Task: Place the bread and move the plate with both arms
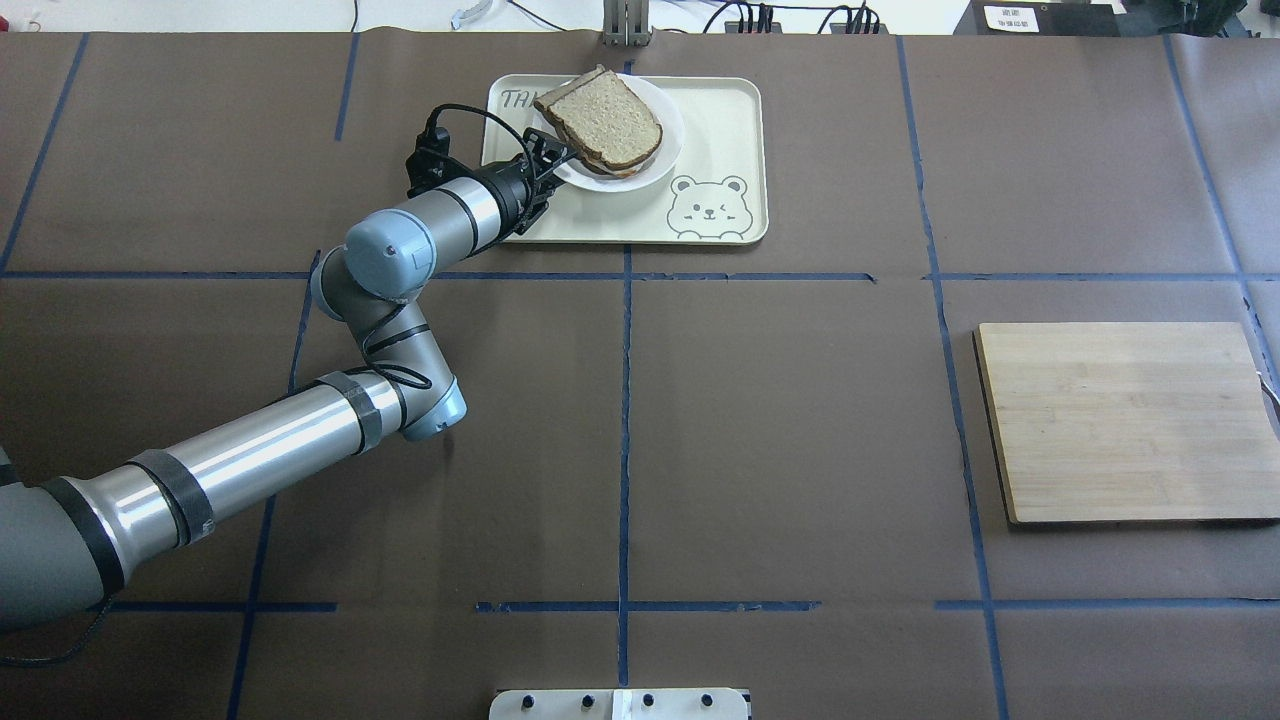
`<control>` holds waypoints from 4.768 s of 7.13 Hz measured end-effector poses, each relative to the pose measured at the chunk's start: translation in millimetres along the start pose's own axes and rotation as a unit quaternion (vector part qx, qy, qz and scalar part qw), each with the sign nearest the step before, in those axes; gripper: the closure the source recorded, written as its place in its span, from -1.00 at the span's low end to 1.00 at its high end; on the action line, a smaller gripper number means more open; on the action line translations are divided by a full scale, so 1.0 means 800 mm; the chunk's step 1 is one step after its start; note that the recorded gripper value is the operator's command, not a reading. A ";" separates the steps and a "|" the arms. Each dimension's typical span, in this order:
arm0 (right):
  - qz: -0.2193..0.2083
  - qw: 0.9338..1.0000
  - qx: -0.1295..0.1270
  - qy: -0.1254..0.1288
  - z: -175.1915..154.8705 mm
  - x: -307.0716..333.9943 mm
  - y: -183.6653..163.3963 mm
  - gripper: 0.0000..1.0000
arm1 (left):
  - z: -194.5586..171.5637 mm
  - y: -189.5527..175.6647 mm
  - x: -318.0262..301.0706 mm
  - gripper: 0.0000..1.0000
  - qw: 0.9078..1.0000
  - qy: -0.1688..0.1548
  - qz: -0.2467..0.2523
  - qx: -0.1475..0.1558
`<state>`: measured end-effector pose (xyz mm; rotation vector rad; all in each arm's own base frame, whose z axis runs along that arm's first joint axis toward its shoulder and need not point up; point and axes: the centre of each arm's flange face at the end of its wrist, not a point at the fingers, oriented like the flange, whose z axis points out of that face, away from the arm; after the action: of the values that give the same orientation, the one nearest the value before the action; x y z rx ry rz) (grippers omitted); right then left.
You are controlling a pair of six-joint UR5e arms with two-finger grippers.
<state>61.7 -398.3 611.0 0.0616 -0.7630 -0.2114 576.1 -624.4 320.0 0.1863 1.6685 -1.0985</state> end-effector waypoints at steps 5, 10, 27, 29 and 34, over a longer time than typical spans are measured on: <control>-0.001 1.000 0.001 0.000 -0.001 -0.001 -0.001 -1.00 | -0.092 -0.031 0.040 -1.00 0.994 -0.055 0.062 -0.073; -0.001 1.000 0.002 0.000 -0.002 -0.001 -0.001 -1.00 | -0.306 -0.149 0.103 -1.00 0.848 -0.329 0.404 -0.097; 0.009 1.000 -0.009 -0.004 0.012 0.010 0.006 -1.00 | -0.747 -0.540 -0.117 -1.00 0.723 -0.473 0.423 -0.274; 0.009 1.000 -0.009 -0.004 0.012 0.010 0.006 -1.00 | -0.746 -0.539 -0.116 -1.00 0.723 -0.471 0.425 -0.274; 0.009 1.000 -0.010 -0.005 0.012 0.010 0.006 -1.00 | -0.744 -0.536 -0.110 -1.00 0.723 -0.467 0.431 -0.272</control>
<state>61.4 -394.9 624.4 0.0356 -0.7703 -0.2022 -53.9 -395.6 631.4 -0.0063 0.7103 0.1072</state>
